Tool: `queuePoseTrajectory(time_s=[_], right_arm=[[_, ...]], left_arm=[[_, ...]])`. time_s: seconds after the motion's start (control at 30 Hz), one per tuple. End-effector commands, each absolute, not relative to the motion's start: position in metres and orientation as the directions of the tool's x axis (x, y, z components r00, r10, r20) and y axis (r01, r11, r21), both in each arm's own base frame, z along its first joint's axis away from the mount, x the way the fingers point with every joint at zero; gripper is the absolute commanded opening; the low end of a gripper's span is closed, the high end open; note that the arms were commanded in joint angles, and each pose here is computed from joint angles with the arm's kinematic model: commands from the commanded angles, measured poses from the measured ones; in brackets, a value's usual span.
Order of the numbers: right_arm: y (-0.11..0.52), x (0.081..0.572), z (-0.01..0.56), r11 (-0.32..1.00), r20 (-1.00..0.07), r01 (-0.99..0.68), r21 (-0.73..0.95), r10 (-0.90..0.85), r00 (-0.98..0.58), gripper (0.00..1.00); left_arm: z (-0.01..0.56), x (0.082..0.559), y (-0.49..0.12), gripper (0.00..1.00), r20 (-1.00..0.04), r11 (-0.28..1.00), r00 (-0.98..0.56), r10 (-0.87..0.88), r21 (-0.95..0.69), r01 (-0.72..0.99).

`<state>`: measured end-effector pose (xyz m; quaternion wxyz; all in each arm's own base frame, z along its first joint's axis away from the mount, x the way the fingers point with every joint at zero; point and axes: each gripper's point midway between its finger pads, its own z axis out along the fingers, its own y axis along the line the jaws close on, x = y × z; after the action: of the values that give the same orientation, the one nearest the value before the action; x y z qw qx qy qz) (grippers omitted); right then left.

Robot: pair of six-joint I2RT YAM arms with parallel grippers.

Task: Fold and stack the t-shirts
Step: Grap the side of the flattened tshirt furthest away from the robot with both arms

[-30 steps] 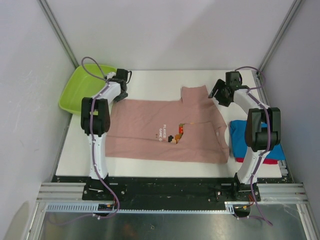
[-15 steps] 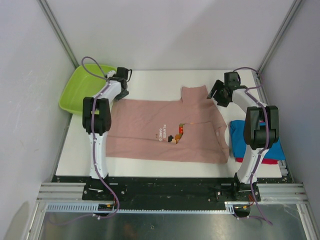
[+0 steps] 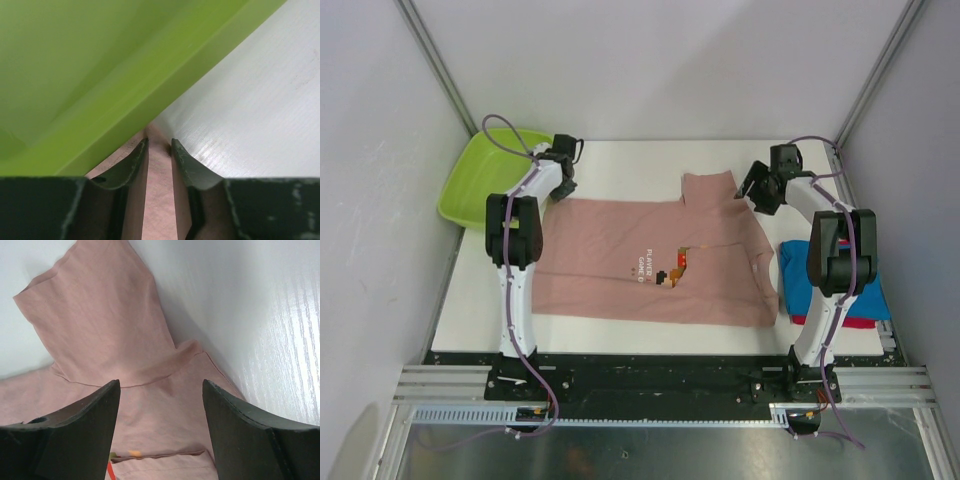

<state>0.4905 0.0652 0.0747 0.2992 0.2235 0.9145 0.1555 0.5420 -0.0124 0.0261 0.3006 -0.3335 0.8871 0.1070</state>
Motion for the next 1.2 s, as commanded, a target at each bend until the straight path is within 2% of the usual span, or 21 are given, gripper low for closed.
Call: queuePoseTrajectory(time_s=[0.0, 0.17, 0.3, 0.57, 0.87, 1.17], right_arm=[[0.065, 0.505, 0.089, 0.852, -0.505, 0.284, 0.441, 0.497, -0.706, 0.71], [0.064, 0.510, 0.087, 0.853, -0.511, 0.280, 0.440, 0.495, -0.703, 0.71], [0.064, 0.522, 0.083, 0.867, -0.535, 0.261, 0.424, 0.473, -0.700, 0.71], [0.057, 0.560, 0.075, 0.902, -0.602, 0.250, 0.352, 0.423, -0.677, 0.71], [0.064, 0.595, 0.055, 0.908, -0.596, 0.249, 0.336, 0.410, -0.691, 0.70], [0.084, 0.610, 0.041, 0.926, -0.632, 0.257, 0.277, 0.377, -0.677, 0.63]], left_arm=[[0.036, 0.552, -0.008, 0.26, -0.615, 0.730, -0.556, -0.559, -0.047, -0.682], [0.036, 0.554, -0.010, 0.09, -0.608, 0.739, -0.566, -0.557, -0.052, -0.672], [0.035, 0.556, -0.011, 0.01, -0.606, 0.745, -0.572, -0.553, -0.053, -0.665], [0.035, 0.557, -0.013, 0.00, -0.606, 0.751, -0.575, -0.549, -0.055, -0.659], [0.035, 0.559, -0.013, 0.00, -0.607, 0.755, -0.578, -0.545, -0.055, -0.654], [0.034, 0.561, -0.013, 0.00, -0.606, 0.759, -0.582, -0.541, -0.055, -0.648]])
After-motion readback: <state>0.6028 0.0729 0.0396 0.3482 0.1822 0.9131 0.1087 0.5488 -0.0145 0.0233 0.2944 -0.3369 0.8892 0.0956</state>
